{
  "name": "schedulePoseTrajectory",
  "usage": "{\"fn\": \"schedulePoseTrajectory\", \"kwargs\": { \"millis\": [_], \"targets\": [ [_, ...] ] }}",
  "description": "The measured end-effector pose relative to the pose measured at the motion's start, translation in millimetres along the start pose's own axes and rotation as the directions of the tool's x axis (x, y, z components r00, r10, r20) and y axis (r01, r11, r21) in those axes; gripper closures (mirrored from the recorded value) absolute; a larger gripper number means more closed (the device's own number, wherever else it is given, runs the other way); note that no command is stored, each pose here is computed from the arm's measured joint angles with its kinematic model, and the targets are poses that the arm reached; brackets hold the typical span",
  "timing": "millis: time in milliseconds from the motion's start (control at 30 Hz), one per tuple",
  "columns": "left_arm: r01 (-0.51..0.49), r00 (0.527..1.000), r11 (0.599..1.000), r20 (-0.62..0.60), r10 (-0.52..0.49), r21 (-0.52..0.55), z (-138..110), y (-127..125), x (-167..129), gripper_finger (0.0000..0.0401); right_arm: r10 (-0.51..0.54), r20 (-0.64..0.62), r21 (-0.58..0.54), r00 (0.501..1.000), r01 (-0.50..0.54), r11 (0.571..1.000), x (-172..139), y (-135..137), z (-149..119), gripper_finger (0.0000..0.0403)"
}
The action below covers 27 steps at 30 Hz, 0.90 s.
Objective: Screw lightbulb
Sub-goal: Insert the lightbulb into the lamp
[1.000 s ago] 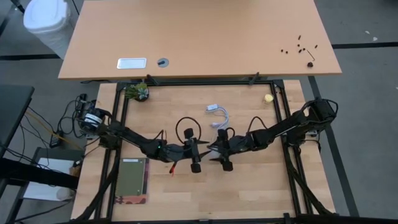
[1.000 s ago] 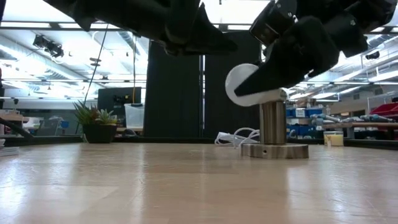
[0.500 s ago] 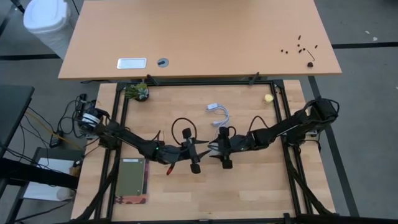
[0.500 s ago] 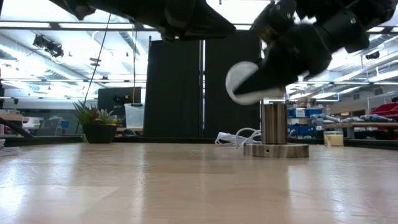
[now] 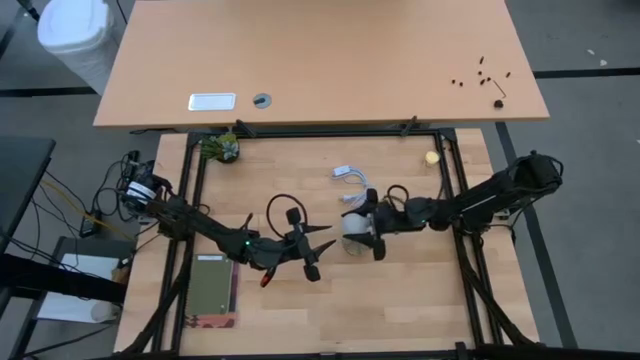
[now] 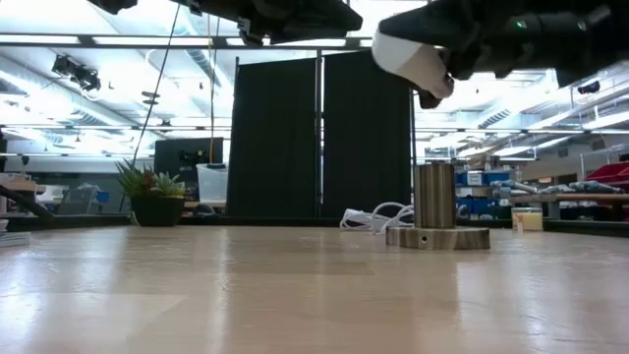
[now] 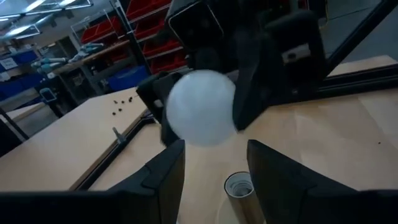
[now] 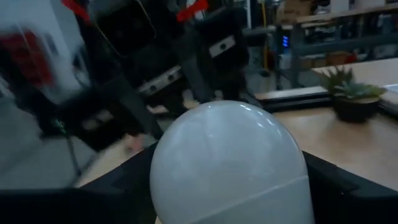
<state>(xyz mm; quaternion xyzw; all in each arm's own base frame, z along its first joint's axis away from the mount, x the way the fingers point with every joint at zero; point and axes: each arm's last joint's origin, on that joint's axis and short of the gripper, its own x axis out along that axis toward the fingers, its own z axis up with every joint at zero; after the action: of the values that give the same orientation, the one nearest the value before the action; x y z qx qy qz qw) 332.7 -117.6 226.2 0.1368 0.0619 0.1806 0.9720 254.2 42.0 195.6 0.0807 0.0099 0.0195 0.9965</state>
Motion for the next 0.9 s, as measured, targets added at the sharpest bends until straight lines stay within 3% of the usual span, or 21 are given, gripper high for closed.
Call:
{"fn": "schedulePoseTrajectory", "kwargs": {
  "millis": [300, 567, 767, 900],
  "targets": [
    [0.143, 0.989, 0.981, -0.016, -0.147, -0.133, -12, 17, 23, 0.0223, 0.049, 0.102, 0.118, 0.994, -0.061, 0.991, -3, -1, -15, 0.012],
    [0.189, 0.981, 0.965, -0.011, -0.194, -0.179, -29, 6, 33, 0.0223, 0.06, 0.339, 0.156, 0.939, -0.119, 0.981, -1, 2, 0, 0.012],
    [0.153, 0.986, 0.972, 0.094, -0.138, -0.178, -44, -3, 47, 0.0223, 0.062, 0.36, 0.153, 0.931, -0.125, 0.98, 13, 5, 4, 0.0119],
    [0.028, 0.997, 0.981, 0.073, -0.014, -0.191, -45, -3, 57, 0.0223, 0.071, 0.37, 0.13, 0.926, -0.128, 0.983, 19, 8, 7, 0.0119]
  ]
}}
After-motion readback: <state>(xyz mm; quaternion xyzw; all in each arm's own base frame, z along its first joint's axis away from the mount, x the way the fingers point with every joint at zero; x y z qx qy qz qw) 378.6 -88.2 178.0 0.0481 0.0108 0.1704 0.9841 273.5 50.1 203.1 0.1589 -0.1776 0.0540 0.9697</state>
